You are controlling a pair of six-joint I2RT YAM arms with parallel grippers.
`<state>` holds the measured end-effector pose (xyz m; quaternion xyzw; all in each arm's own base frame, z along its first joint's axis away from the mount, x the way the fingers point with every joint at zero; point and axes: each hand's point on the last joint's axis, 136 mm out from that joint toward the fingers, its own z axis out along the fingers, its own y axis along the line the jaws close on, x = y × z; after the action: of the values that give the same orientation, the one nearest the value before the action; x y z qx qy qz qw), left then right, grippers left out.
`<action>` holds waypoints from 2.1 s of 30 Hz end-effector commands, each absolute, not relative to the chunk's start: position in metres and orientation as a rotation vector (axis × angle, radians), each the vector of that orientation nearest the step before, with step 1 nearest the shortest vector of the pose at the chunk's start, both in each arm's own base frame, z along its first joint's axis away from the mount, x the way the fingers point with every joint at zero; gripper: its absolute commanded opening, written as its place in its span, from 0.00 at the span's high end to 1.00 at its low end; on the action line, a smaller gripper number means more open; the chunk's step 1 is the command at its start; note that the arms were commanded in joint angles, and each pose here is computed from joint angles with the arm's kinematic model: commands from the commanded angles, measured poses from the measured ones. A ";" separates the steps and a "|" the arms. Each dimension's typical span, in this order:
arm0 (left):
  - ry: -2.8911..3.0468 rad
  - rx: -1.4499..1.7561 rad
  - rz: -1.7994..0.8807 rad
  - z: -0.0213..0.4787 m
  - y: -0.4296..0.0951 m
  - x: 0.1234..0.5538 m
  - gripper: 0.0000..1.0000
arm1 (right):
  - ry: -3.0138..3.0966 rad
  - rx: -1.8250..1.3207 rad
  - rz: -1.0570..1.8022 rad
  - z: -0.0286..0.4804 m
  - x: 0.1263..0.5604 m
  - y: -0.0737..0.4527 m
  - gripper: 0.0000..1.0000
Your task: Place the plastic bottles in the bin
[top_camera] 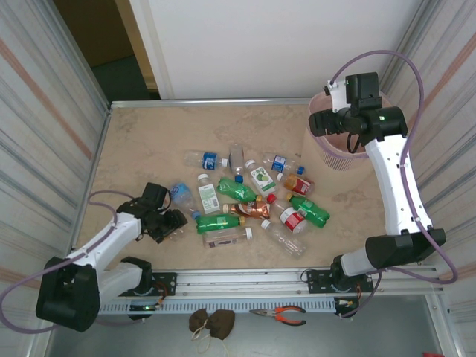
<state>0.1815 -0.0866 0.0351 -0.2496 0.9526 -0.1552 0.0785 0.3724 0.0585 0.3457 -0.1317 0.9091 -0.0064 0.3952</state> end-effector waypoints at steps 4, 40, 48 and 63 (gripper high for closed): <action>2.689 -0.511 -0.509 0.092 -0.090 0.209 0.38 | 2.211 -0.324 0.029 0.376 0.360 0.066 0.15; 1.233 0.939 -1.192 0.435 -0.255 0.175 0.51 | 1.318 -0.911 1.270 0.518 0.215 0.282 0.06; 1.174 1.003 -1.175 0.460 -0.280 0.172 0.51 | 1.199 -1.080 1.314 0.527 0.178 0.311 0.03; 1.161 1.035 -1.165 0.465 -0.292 0.172 0.51 | 1.181 -1.192 1.351 0.522 0.158 0.336 0.23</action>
<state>0.1766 -0.2939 0.4495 0.4317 0.5138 -0.5034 0.5442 0.1673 0.3392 0.5087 -0.4765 0.5010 0.5558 0.4616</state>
